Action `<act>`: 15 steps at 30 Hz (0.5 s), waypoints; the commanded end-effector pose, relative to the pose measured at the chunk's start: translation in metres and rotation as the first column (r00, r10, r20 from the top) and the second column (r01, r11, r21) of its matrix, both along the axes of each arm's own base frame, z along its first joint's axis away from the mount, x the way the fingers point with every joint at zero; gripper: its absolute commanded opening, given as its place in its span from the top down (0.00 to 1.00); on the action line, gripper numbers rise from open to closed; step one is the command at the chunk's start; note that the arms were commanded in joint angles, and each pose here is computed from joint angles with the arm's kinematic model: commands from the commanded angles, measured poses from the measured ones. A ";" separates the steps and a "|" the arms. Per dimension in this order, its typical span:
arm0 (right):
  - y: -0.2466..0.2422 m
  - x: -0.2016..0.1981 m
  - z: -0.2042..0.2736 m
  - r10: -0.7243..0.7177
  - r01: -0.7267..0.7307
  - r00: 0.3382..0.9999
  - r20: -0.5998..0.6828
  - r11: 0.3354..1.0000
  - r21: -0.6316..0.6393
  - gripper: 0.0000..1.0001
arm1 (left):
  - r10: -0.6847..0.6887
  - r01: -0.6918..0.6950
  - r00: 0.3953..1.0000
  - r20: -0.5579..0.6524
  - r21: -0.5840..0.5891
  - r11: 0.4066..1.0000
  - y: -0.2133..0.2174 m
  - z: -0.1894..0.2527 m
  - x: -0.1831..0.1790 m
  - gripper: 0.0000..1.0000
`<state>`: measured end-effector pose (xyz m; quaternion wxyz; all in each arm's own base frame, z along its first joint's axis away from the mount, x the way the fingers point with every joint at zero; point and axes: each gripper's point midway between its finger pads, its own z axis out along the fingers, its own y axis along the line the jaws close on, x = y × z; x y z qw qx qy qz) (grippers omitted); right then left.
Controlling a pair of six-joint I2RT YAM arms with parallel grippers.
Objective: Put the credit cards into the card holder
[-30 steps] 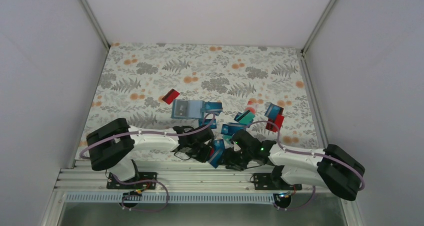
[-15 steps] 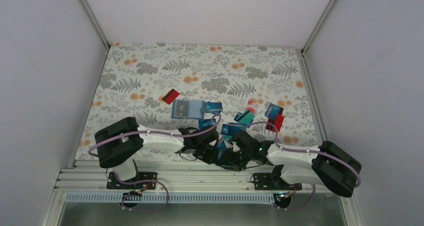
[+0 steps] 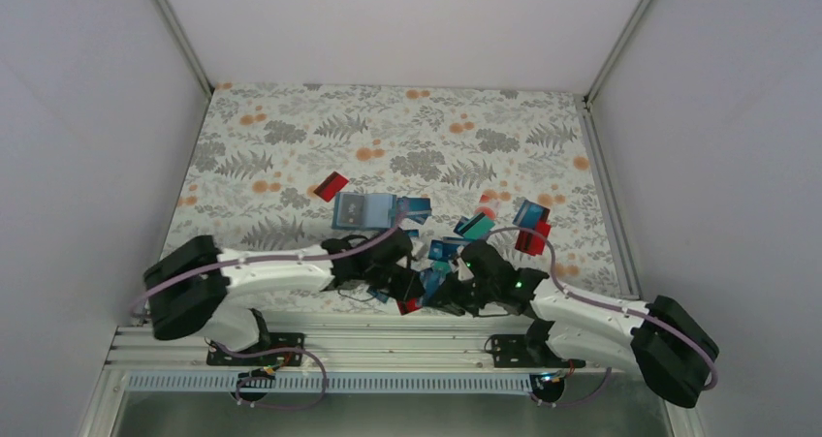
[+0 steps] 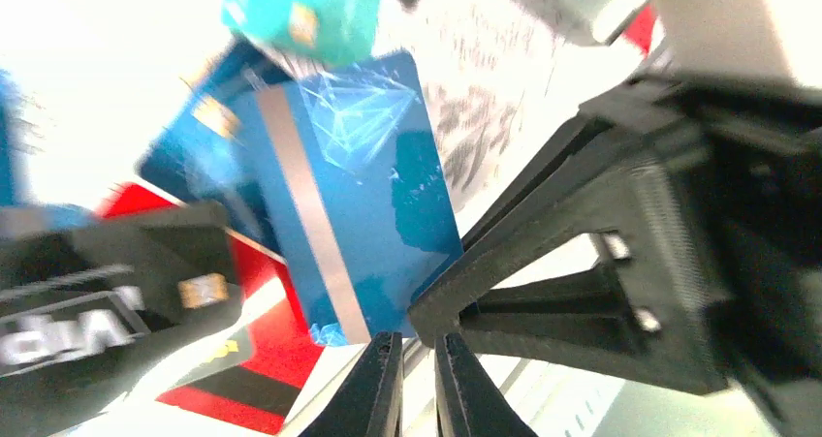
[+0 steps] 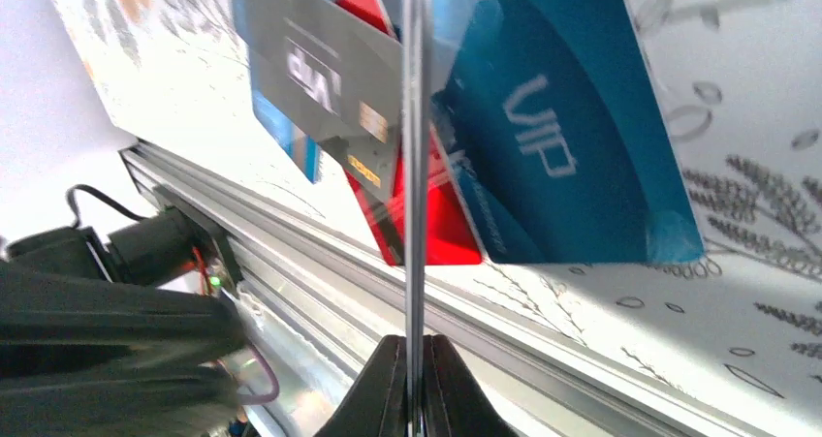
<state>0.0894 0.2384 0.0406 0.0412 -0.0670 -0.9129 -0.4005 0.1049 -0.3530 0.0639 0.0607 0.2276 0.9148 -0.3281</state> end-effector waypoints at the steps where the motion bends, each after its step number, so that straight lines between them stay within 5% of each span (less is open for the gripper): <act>1: -0.002 0.025 0.026 -0.002 0.002 0.995 0.101 1.000 -0.004 0.96 | 0.151 -0.150 0.984 0.094 -0.019 0.989 0.032 0.034 0.039 0.90; 9: -0.022 0.105 0.052 -0.047 0.060 0.972 0.229 0.997 -0.051 0.95 | 0.286 -0.305 0.941 0.183 0.085 0.949 0.094 0.031 0.080 0.87; 10: -0.021 0.116 0.055 -0.045 0.056 0.968 0.247 0.998 -0.036 0.88 | 0.291 -0.311 0.939 0.181 0.095 0.946 0.097 0.027 0.082 0.86; 13: -0.018 0.137 0.050 -0.009 0.019 0.969 0.248 0.999 -0.039 0.33 | 0.295 -0.315 0.939 0.175 0.101 0.944 0.100 0.017 0.087 0.86; 15: -0.021 0.136 0.039 0.007 0.007 0.976 0.215 0.998 -0.065 0.22 | 0.285 -0.307 0.943 0.173 0.118 0.944 0.100 0.011 0.089 0.86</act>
